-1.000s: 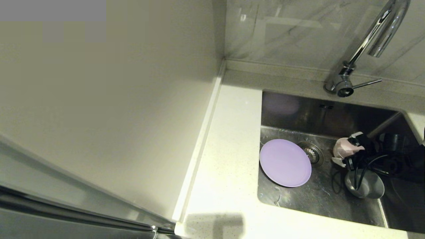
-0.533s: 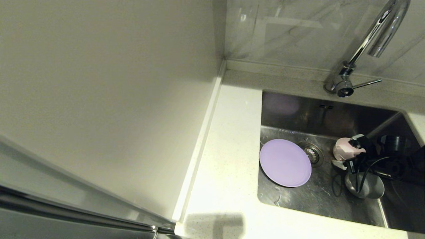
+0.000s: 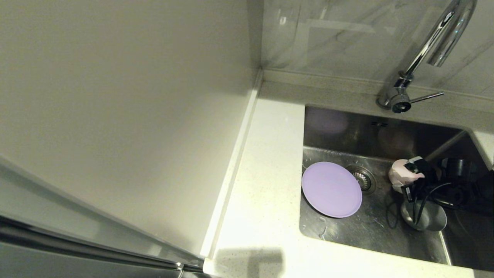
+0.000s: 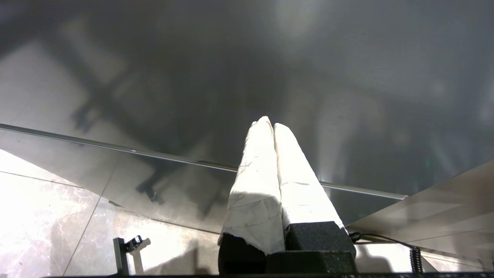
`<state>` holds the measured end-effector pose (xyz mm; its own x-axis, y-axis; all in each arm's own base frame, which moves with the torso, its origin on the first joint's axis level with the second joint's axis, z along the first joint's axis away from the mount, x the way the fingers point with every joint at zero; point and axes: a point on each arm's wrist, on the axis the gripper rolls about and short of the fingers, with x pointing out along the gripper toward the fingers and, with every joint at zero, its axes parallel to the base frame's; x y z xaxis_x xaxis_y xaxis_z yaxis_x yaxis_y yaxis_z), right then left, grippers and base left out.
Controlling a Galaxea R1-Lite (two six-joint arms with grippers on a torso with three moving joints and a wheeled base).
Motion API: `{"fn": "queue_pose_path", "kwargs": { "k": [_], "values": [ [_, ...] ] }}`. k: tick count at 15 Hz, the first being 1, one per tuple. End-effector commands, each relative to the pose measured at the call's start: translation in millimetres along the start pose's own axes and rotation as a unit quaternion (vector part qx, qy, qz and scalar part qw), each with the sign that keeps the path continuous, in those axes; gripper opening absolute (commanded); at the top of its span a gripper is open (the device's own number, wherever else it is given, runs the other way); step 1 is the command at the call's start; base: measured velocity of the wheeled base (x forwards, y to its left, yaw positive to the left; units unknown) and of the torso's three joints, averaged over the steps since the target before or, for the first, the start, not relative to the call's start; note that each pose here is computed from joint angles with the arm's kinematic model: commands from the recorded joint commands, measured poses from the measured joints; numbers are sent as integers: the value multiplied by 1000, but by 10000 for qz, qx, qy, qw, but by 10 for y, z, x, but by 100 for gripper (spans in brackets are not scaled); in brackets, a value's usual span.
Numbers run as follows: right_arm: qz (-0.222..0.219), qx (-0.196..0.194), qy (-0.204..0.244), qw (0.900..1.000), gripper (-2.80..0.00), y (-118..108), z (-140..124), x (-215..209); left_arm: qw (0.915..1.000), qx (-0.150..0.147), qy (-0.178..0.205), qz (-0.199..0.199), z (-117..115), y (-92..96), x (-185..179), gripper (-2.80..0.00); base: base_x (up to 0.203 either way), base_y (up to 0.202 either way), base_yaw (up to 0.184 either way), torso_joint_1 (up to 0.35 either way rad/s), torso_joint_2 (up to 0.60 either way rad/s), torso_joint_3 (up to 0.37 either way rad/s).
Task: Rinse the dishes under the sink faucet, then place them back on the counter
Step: Put a bowl back to the table from the sink
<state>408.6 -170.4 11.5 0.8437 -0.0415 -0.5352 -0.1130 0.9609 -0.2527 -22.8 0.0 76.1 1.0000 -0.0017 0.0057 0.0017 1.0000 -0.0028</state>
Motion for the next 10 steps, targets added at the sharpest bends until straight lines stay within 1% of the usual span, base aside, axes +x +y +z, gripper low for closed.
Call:
{"fn": "queue_pose_path", "kwargs": {
  "k": [1,3,5,7,10],
  "values": [
    [-46,3,-10,10000,-280,-35,-8,-30,10000,-2,13,1,-8,0,2,-280,0,0,0,0,0,0],
    [-101,29,-89,9999,-280,-53,76,-139,10000,-2,13,1,-8,0,2,-280,0,0,0,0,0,0],
    [-201,151,-276,9993,-280,-52,252,-401,10000,-2,6,1,-4,0,1,-280,0,0,0,0,0,0],
    [-357,351,-619,9968,-280,-13,442,-786,10000,-2,13,1,-8,0,2,-280,0,0,0,0,0,0],
    [-591,730,-1289,9872,-280,97,727,-1521,10000,-2,6,1,-4,0,1,-280,0,0,0,0,0,0]
  ]
}}
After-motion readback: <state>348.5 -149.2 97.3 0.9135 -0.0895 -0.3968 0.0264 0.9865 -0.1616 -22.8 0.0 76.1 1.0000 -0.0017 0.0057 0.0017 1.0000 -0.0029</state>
